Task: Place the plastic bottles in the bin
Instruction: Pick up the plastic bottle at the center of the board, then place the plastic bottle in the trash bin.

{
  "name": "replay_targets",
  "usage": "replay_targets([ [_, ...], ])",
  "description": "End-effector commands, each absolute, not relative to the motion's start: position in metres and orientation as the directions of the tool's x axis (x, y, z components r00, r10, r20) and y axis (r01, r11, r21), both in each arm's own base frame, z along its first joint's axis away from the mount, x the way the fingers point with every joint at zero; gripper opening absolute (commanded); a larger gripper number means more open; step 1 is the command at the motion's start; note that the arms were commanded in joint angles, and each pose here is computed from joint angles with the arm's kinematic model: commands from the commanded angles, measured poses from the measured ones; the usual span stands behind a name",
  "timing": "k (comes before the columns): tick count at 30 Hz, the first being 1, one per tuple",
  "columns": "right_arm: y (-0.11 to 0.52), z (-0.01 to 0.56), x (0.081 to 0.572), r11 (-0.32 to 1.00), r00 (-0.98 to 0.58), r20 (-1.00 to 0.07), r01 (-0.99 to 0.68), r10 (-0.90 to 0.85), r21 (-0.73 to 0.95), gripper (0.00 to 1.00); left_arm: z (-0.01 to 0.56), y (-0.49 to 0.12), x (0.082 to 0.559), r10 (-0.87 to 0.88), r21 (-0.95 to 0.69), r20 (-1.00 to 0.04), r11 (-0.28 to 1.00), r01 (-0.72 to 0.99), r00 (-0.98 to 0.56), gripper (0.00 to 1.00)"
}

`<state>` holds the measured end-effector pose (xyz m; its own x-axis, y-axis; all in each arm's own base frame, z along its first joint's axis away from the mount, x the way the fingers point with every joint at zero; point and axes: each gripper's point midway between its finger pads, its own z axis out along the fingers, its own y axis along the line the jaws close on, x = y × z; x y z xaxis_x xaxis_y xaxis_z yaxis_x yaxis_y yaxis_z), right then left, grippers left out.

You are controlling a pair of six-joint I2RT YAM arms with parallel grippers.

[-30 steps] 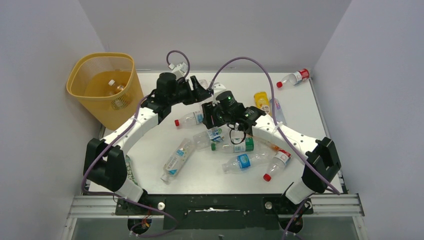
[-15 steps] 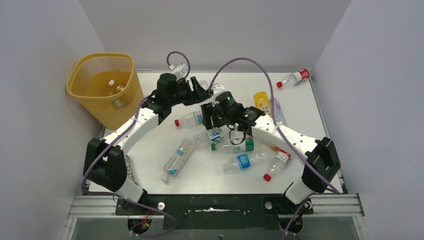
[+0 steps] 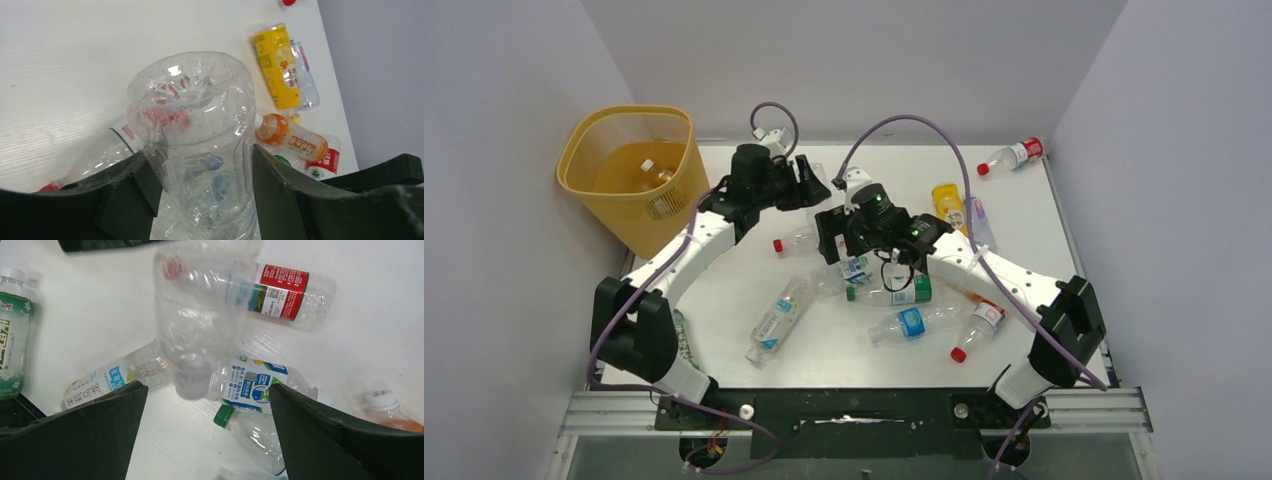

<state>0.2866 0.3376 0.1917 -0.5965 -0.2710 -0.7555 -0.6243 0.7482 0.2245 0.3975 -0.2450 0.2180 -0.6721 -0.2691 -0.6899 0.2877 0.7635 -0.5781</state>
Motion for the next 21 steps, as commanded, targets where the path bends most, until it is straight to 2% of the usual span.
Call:
replay_targets([
  [1, 0.331, 0.247, 0.289, 0.759, -0.536, -0.825, -0.609, -0.179, 0.231, 0.98, 0.279, -0.21, 0.422, -0.303, -0.524, -0.785, 0.79, 0.318, -0.54, 0.4],
  [14, 0.299, 0.245, 0.286, 0.815, -0.55, -0.825, -0.533, -0.129, 0.228, 0.98, 0.391, -0.096, 0.45, -0.348, -0.419, -0.888, 0.881, 0.218, -0.301, 0.41],
  [21, 0.303, 0.232, 0.284, 0.809, -0.57, -0.811, -0.535, -0.13, 0.246, 0.98, 0.458, 0.003, 0.452, -0.414, -0.424, -0.904, 0.901, 0.097, -0.108, 0.41],
])
